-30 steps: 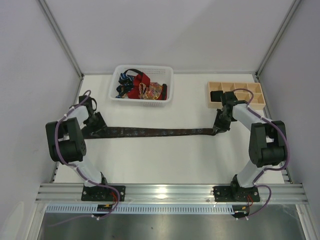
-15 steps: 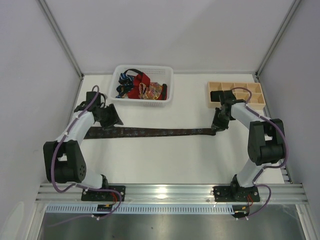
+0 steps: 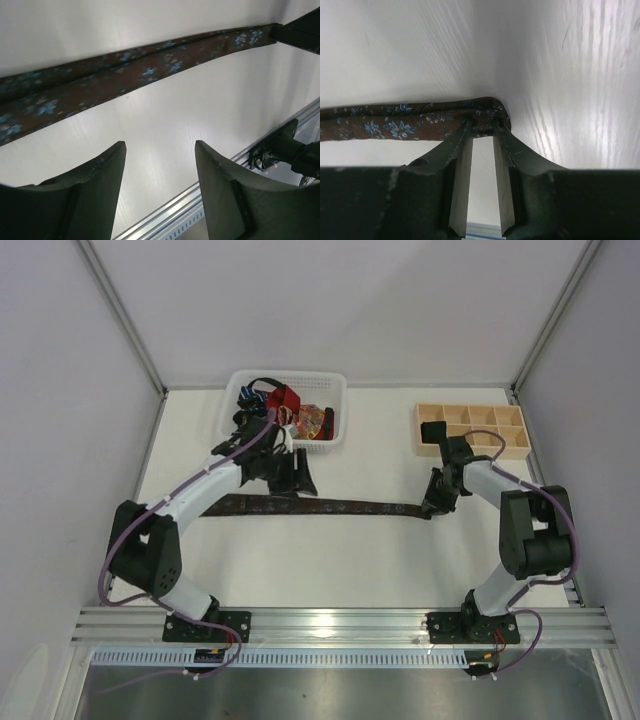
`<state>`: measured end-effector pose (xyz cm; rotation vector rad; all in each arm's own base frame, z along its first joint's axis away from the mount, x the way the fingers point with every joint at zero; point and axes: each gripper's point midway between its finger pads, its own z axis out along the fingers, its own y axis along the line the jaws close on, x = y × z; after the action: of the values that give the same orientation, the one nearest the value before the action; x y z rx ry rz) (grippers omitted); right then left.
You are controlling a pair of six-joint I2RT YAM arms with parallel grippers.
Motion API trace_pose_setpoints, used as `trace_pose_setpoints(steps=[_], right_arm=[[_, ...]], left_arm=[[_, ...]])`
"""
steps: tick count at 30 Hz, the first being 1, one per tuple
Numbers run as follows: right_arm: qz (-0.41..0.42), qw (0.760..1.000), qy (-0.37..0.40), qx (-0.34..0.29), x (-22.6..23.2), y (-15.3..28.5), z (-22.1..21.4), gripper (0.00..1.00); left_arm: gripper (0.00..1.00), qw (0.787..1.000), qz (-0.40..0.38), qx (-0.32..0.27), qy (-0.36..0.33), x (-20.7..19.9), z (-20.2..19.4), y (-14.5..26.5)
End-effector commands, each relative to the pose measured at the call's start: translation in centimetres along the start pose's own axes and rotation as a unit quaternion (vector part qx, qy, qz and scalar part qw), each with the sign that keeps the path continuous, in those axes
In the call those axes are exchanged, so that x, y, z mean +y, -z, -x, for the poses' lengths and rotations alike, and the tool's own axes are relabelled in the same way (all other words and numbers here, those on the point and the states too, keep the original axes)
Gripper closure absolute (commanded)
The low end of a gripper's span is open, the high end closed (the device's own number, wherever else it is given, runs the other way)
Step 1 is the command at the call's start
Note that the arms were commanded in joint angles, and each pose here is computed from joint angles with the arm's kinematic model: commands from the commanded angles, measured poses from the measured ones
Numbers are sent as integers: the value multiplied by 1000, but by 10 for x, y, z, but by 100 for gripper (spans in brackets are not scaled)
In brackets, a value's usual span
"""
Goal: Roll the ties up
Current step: Flatten the tie
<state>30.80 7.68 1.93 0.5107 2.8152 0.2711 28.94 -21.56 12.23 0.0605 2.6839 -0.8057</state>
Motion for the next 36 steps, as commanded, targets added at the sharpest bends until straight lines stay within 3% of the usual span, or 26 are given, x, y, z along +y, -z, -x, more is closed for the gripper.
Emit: trace_pose_setpoints(steps=[1,4,9,11,12,15,17,19,21,23,26,27,29,32,36], right_arm=[[-2,999,-22,45,-7,5,-42,71],[18,998,-22,50,-2,14,-56,71],[45,998,-15,36,10,39,-57,67],[66,998,-5,7,21,59,-44,66],[65,998,4,2,20,66,-43,63],[81,996,16,-17,25,88,-32,48],[100,995,-2,-19,21,94,-27,43],[131,991,-8,-18,23,99,-27,38],[134,991,-20,-11,14,96,-28,36],[126,992,-18,1,6,93,-32,36],[120,993,-19,10,-5,86,-35,36],[128,991,-22,20,-7,83,-39,34],[144,989,-25,34,-3,79,-40,34],[144,989,-30,33,-3,75,-37,34],[142,989,-41,34,-4,74,-40,35]], left_arm=[[36,997,-56,3,-43,-54,4,-12],[28,994,-81,9,-78,-82,0,-22],[0,986,-103,1,-133,-115,1,-32],[0,983,-86,-9,-161,-124,6,-31],[0,976,-55,-45,-204,-134,15,-27],[0,955,-4,-82,-286,-144,18,-21],[0,948,-19,-85,-305,-154,19,-18],[0,958,-29,-82,-274,-151,18,-21],[0,956,-110,-81,-260,-170,24,-19],[0,962,-125,-78,-229,-174,27,-20],[0,952,-112,-80,-273,-186,29,-23],[0,939,-116,-72,-315,-191,21,-25],[0,923,-167,-71,-338,-208,11,-6],[0,924,-189,-119,-311,-207,15,0],[0,943,-164,-95,-272,-201,12,-7]])
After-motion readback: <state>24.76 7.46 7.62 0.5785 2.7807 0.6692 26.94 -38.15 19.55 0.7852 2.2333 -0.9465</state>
